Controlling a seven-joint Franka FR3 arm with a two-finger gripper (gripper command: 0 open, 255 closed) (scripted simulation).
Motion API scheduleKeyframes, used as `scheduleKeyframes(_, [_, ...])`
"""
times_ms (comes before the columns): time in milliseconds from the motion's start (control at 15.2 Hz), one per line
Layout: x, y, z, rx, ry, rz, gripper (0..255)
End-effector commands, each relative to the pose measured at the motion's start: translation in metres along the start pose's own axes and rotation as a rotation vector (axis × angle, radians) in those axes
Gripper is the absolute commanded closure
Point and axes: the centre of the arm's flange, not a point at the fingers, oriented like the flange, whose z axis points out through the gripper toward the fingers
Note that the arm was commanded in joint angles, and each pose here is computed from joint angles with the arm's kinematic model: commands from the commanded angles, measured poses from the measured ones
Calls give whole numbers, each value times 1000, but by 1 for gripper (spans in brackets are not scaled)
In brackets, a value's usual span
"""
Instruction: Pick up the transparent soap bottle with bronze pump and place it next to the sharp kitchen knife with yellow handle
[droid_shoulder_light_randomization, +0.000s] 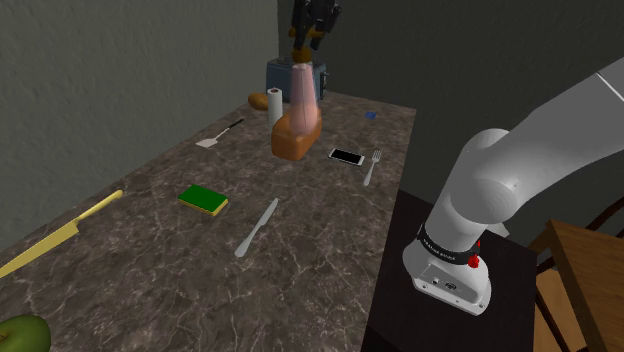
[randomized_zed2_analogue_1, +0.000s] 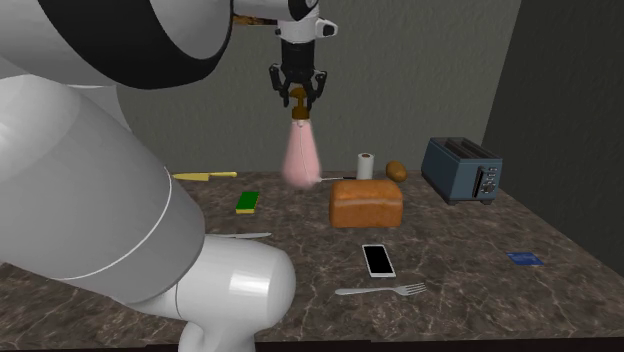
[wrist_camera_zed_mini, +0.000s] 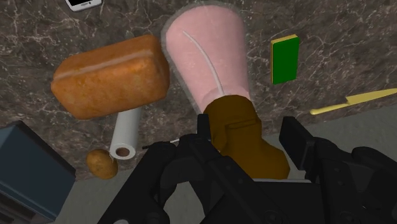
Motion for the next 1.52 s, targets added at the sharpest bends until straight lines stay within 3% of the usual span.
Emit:
scheduleKeyframes(0, [3,-2,-10,0,0,0,255])
scheduleKeyframes(1452, [37,-15,-121,0,0,0,255])
